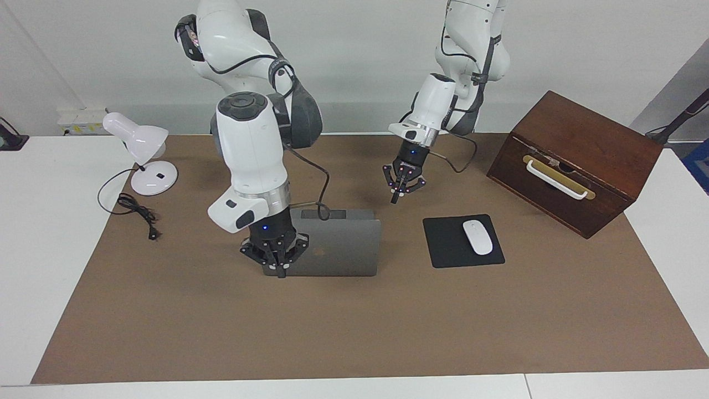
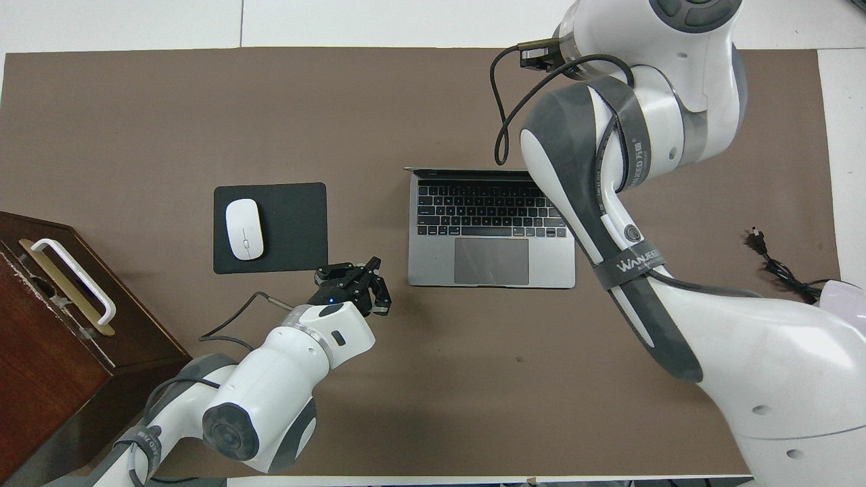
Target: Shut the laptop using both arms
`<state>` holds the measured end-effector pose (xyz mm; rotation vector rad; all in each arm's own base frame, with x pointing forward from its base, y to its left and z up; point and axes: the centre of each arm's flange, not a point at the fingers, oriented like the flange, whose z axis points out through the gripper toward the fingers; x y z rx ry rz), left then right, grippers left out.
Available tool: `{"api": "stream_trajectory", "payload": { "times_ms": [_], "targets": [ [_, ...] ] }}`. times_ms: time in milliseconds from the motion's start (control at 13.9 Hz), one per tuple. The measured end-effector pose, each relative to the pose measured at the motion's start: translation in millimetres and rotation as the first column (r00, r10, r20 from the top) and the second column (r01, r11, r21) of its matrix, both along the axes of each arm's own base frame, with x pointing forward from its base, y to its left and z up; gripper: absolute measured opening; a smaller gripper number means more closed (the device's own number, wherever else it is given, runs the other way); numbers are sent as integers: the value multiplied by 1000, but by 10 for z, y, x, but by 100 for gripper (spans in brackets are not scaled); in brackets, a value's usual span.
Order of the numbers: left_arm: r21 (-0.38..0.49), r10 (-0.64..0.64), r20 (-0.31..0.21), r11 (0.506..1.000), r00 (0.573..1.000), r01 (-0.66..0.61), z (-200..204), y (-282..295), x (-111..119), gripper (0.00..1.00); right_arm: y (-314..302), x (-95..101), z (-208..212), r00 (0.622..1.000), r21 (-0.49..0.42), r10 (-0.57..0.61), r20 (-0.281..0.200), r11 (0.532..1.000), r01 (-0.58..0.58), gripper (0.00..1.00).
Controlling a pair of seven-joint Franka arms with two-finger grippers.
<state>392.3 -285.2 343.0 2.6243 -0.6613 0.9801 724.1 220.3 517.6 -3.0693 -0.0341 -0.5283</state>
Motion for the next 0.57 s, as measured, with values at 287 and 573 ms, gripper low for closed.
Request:
{"api": "stream_trajectory", "payload": {
  "times_ms": [287, 573],
  "targets": [
    [-10, -34, 32, 999, 999, 35, -310, -196, -71, 1, 6, -4, 5, 1000, 11, -1, -3, 1000, 1, 1],
    [-9, -40, 30, 999, 999, 41, -413, -308, 10, 1, 7, -5, 4, 1000, 12, -1, -5, 1000, 1, 1]
  ]
}}
